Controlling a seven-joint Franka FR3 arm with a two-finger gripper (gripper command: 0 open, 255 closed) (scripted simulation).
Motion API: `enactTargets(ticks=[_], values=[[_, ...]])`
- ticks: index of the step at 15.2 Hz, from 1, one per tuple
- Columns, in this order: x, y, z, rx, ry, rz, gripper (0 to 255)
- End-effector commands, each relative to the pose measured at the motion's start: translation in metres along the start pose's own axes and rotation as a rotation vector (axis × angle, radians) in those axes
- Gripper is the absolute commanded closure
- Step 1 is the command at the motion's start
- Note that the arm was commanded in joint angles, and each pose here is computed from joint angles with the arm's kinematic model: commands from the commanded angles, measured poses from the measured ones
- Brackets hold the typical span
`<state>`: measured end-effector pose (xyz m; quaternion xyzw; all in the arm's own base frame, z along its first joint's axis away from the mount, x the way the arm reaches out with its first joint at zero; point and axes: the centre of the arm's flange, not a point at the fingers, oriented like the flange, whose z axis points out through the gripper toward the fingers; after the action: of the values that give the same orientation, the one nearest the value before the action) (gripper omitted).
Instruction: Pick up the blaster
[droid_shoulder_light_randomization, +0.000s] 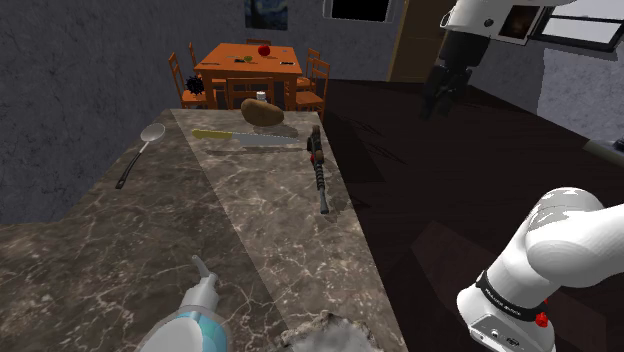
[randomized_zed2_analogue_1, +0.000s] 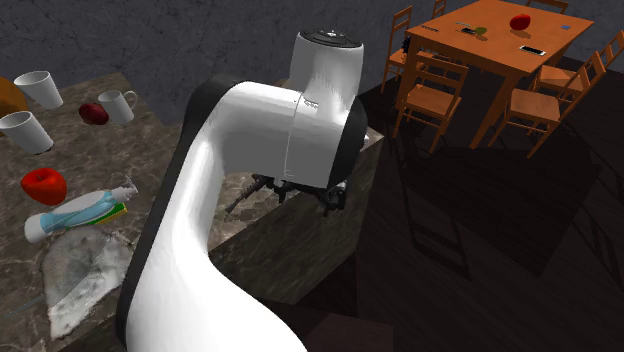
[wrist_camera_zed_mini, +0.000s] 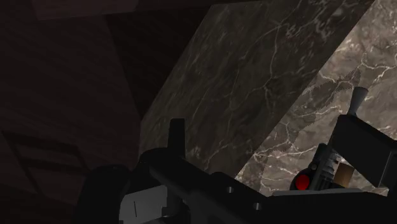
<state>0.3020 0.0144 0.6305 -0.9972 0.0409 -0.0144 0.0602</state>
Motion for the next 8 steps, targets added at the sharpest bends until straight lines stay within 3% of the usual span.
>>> enactTargets(ticks=[1,8], values=[[0.0,0.0,0.0,0.0,0.0,0.0,0],[0.03,-0.08,0.039,-0.043,0.078,0.191,0]])
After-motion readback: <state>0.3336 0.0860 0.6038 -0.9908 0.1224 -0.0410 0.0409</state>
